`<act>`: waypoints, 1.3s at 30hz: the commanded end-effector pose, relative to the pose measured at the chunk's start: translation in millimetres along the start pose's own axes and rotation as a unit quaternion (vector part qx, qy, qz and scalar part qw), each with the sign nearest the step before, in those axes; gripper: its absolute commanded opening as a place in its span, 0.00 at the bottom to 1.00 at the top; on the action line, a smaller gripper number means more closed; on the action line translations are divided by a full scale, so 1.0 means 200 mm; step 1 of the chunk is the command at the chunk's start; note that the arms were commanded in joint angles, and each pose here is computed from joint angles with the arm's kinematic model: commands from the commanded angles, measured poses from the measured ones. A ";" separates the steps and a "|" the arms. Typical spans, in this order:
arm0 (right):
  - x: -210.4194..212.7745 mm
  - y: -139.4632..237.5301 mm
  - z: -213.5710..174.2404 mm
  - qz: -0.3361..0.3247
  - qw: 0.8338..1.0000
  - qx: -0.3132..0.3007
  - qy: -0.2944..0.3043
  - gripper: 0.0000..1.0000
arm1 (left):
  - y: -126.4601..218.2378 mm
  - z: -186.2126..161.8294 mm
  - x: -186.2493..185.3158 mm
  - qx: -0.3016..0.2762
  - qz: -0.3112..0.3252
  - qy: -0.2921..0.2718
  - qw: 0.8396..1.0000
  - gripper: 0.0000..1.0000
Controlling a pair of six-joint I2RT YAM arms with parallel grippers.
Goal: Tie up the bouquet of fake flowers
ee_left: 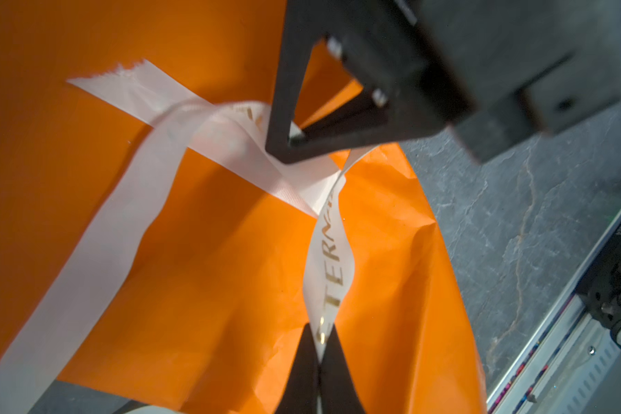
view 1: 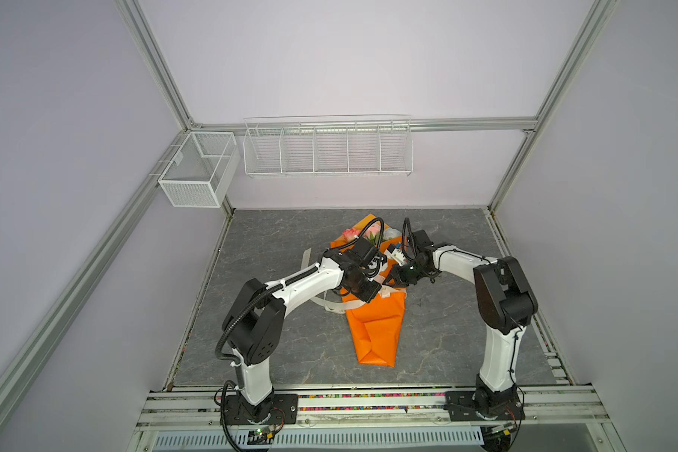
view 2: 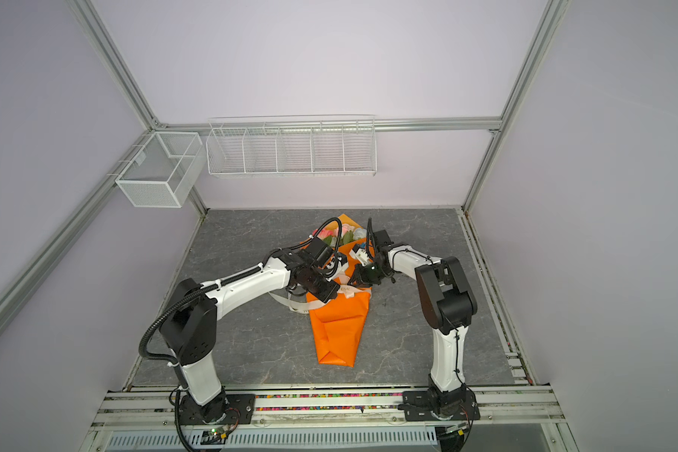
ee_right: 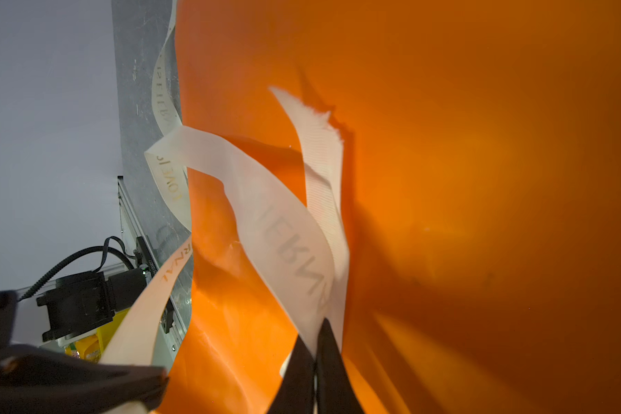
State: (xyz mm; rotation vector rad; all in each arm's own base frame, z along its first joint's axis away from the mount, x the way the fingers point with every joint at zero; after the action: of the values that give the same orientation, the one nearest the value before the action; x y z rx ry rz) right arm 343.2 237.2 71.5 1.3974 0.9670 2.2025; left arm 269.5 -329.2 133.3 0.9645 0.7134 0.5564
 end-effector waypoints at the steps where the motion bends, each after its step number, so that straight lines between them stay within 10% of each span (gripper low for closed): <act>1: 0.05 -0.01 -0.05 0.027 0.999 0.023 0.010 0.08 | 0.05 0.09 0.00 -0.042 0.018 -0.001 0.999 0.00; 10: 0.10 0.03 -0.18 0.046 0.996 0.072 0.027 0.12 | 0.03 0.14 0.03 -0.059 0.036 0.013 0.997 0.00; 19: 0.01 0.32 0.06 -0.075 0.995 -0.067 0.009 0.42 | -0.02 0.17 0.06 -0.053 0.049 0.025 0.997 0.00; 26: 0.00 0.50 -0.03 -0.177 0.975 -0.131 0.031 0.45 | -0.03 0.18 0.08 -0.049 0.053 0.036 0.997 0.00; 39: 0.18 0.16 -0.18 -0.123 0.984 -0.101 0.078 0.48 | -0.05 0.15 0.08 -0.037 0.042 0.040 0.998 0.00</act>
State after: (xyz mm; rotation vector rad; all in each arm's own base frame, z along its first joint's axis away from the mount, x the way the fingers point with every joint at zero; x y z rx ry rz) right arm 288.6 224.5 117.4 0.9860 0.9038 2.2065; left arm 301.9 -337.2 130.0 0.9133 0.7077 0.6990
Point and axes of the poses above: each gripper's point midway between its finger pads, its own y axis back along the fingers, its own x axis along the line the jaws close on, z = x × y, the point moved 3 cm from there along y, back along the fingers, and after that the axes turned 7 degrees about y, right-handed, at the moved point
